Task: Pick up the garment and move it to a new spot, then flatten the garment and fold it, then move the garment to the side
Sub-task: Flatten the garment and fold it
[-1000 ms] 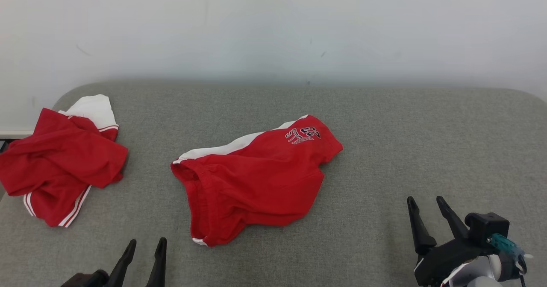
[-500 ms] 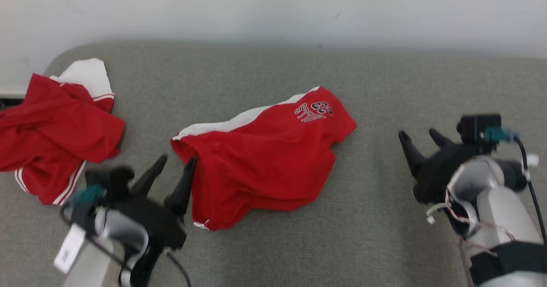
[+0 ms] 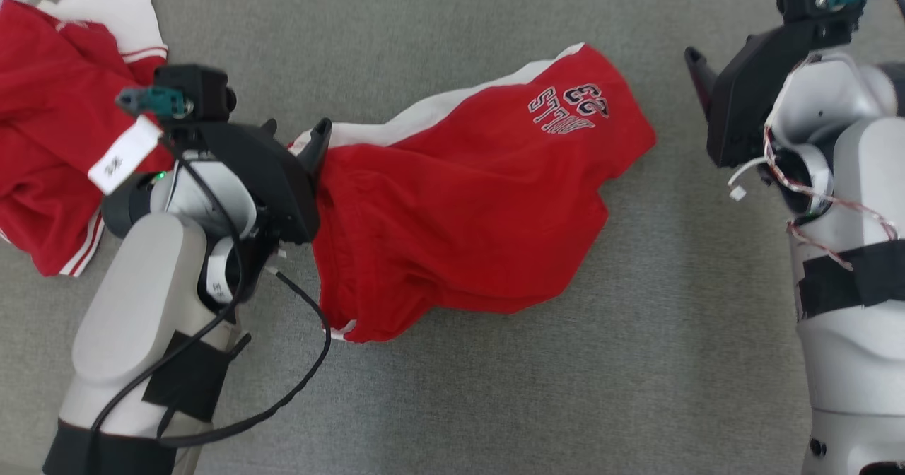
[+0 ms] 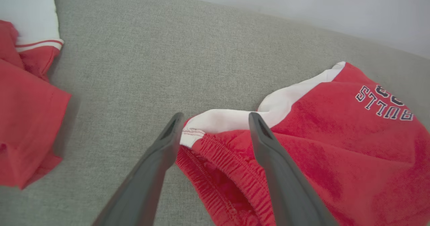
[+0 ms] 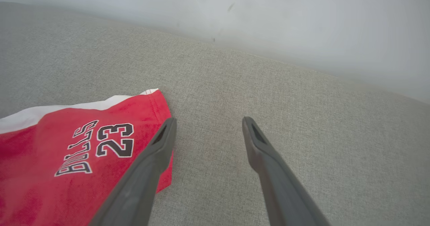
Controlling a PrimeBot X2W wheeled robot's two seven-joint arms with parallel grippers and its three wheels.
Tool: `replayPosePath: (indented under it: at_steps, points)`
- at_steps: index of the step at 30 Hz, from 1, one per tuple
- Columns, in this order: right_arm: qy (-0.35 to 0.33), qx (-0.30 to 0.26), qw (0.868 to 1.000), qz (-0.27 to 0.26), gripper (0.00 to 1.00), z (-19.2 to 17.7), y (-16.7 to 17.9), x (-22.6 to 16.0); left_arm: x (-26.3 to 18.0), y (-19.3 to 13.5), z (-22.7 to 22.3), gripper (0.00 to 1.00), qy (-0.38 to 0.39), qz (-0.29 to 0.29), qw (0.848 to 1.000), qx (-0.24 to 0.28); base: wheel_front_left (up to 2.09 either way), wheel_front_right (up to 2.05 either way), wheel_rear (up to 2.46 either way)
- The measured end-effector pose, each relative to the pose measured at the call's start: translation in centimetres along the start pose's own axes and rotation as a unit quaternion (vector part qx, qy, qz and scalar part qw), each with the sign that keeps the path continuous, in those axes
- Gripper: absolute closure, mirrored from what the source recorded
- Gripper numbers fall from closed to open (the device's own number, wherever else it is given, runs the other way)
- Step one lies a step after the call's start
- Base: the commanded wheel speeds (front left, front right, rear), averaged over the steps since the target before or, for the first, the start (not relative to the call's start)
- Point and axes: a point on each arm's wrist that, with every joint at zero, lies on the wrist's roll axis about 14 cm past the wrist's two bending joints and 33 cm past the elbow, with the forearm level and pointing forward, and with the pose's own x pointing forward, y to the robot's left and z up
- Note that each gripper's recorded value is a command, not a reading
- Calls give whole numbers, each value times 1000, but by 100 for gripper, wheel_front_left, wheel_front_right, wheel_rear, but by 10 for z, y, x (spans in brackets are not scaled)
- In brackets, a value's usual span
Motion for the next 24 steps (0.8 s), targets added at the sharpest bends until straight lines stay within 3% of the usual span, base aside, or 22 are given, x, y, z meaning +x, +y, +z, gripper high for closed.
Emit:
replayPosePath:
  at_steps: [15, 17, 19, 22, 23, 24]
  points:
    - [49, -32, 998, 2, 0, -11, 16, 76, 27, 44, -47, 2, 124, 86, 988, -25, 0, 0, 0]
    - [49, -33, 998, 6, 0, -11, 19, 81, 27, 46, -50, 18, 129, 87, 987, -29, 0, 0, 0]
    - [51, -32, 998, 9, 0, -11, 22, 85, 26, 47, -53, 44, 134, 87, 987, -32, 0, 0, 0]
    - [53, -33, 998, 8, 0, -13, 22, 89, 27, 41, -57, 66, 139, 77, 987, -39, 0, 0, 0]
    - [54, -34, 998, 7, 0, -13, 23, 90, 27, 39, -57, 79, 140, 75, 986, -41, 0, 0, 0]
    - [56, -34, 998, 8, 0, -14, 23, 90, 27, 38, -58, 100, 140, 73, 987, -42, 0, 0, 0]
